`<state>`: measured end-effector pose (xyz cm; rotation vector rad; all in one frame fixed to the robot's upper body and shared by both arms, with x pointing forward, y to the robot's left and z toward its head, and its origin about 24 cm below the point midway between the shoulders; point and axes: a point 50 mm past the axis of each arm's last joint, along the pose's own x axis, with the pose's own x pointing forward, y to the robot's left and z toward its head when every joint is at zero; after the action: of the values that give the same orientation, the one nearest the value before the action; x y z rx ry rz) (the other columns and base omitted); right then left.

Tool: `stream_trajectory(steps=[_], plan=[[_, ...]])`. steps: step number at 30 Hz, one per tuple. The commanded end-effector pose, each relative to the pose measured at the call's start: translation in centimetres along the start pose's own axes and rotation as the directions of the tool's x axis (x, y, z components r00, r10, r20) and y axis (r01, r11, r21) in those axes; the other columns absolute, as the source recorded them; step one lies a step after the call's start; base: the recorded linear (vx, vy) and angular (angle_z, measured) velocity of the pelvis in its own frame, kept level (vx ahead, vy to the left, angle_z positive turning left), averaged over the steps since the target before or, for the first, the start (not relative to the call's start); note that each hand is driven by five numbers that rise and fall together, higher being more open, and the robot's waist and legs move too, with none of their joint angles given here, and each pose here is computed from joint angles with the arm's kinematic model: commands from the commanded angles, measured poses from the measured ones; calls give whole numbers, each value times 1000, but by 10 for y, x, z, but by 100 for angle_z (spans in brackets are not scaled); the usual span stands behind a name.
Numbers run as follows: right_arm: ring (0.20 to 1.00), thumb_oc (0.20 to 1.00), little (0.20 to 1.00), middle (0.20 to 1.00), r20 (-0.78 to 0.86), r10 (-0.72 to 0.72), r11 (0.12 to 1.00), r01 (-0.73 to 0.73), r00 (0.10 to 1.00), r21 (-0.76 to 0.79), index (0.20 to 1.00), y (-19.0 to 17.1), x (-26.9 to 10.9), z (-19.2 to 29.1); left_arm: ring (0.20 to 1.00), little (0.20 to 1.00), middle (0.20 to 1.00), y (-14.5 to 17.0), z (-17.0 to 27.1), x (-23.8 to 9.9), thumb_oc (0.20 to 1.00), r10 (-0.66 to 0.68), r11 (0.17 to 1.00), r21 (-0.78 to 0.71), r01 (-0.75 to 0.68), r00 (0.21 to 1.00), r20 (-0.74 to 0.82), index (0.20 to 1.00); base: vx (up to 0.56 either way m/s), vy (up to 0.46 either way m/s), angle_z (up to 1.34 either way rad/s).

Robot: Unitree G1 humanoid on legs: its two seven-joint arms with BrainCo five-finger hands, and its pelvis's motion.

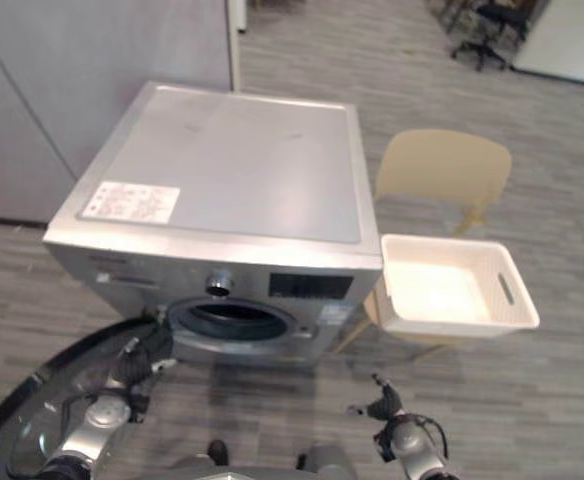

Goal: Grab the laundry basket,head to the washer,open it,put in the laundry and shut it.

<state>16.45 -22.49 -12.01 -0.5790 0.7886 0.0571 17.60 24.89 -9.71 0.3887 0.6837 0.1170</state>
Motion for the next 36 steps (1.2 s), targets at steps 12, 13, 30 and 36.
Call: stream_trajectory(steps=[12, 13, 30, 36], plan=[[1000, 1000, 1000, 1000, 84, -81, 997, 82, 993, -9, 1000, -33, 3, 14, 1000, 1000, 1000, 15, 36, -1, 1000, 58, 998, 28, -65, 981, 187, 1000, -278, -25, 23], [1000, 1000, 1000, 1000, 65, -79, 997, 80, 995, -12, 1000, -33, 3, 11, 1000, 1000, 1000, 15, 38, -1, 1000, 62, 997, 27, -69, 979, 195, 1000, 37, 134, -6], [1000, 1000, 1000, 1000, 64, -88, 995, 92, 994, -49, 1000, -49, -2, 2, 1000, 1000, 1000, 133, 111, -4, 1000, 375, 798, 291, -528, 812, 447, 1000, 100, 77, -11], [1000, 1000, 1000, 1000, 63, -68, 994, 73, 996, -84, 1000, -52, -3, 1, 1000, 1000, 1000, 174, 119, -5, 1000, 462, 707, 365, -606, 786, 410, 1000, 14, 29, -8]])
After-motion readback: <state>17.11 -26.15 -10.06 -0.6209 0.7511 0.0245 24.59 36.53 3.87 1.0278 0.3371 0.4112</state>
